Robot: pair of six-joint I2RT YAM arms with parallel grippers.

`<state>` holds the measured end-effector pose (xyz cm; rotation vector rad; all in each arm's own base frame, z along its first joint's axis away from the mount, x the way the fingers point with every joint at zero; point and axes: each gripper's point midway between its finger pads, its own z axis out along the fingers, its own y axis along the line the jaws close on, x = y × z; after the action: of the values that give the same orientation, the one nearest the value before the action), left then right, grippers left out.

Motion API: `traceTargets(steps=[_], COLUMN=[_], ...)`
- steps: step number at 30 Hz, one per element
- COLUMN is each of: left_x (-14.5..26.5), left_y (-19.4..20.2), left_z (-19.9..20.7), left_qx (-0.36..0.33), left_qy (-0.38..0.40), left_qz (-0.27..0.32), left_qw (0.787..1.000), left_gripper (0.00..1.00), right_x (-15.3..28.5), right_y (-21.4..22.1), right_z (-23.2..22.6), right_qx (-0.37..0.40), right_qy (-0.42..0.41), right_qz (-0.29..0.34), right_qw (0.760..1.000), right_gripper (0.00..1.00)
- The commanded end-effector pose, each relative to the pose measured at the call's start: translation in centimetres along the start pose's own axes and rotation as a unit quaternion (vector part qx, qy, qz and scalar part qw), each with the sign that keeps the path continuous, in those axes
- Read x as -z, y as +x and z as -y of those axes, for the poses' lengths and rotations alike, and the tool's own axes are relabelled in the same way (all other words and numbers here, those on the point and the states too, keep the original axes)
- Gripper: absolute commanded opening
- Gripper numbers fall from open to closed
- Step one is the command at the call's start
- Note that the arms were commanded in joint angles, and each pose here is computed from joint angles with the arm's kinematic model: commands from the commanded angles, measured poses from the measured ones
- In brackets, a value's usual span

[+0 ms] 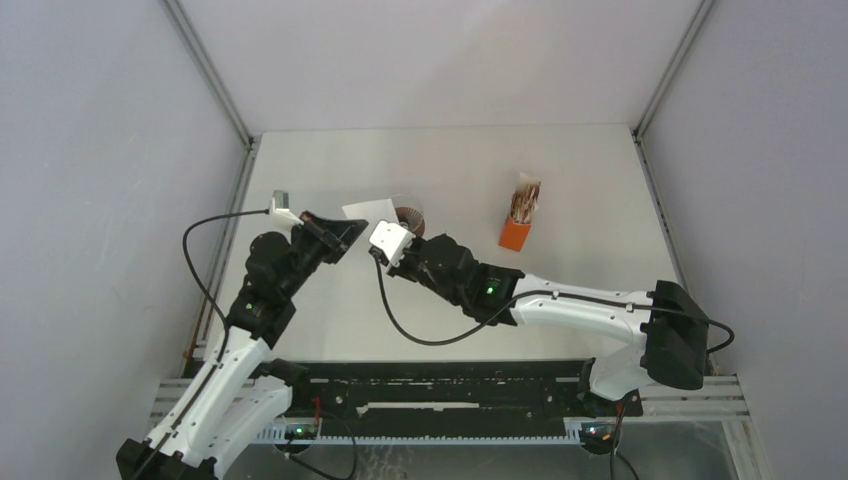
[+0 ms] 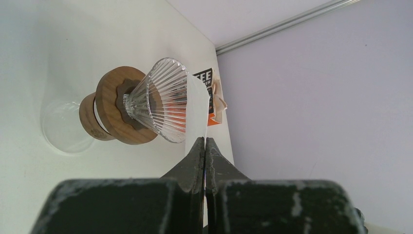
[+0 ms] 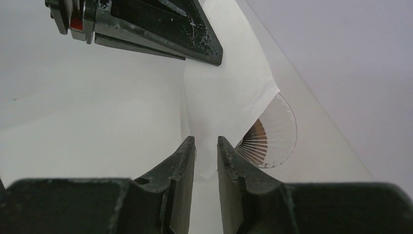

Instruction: Place the coffee filter in the dripper

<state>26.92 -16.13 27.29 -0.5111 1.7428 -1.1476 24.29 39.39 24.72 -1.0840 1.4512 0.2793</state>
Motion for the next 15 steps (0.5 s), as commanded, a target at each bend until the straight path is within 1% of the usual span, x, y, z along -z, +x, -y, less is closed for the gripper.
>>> traceTargets(steps=[1, 9, 15], left_x=[0.32, 0.32, 0.47], left_y=[-1.6, -1.65, -1.73], left_z=[2.84, 2.62, 2.69], left_qx=[-0.002, 0.006, 0.004], left_qy=[0.036, 0.031, 0.033], left_qz=[0.025, 0.031, 0.034], left_qw=[0.999, 0.999, 0.999], left_gripper=[0.0, 0.0, 0.0], right_x=[0.3, -0.23, -0.37], right_y=[-2.71, -2.28, -2.17], right_z=[0.21, -0.62, -0.34], right_qx=[-0.019, -0.011, 0.0], right_qy=[-0.001, 0.009, 0.031], right_qz=[0.031, 0.023, 0.019], right_qw=[0.999, 1.0, 0.999], right_gripper=[0.32, 0.32, 0.28])
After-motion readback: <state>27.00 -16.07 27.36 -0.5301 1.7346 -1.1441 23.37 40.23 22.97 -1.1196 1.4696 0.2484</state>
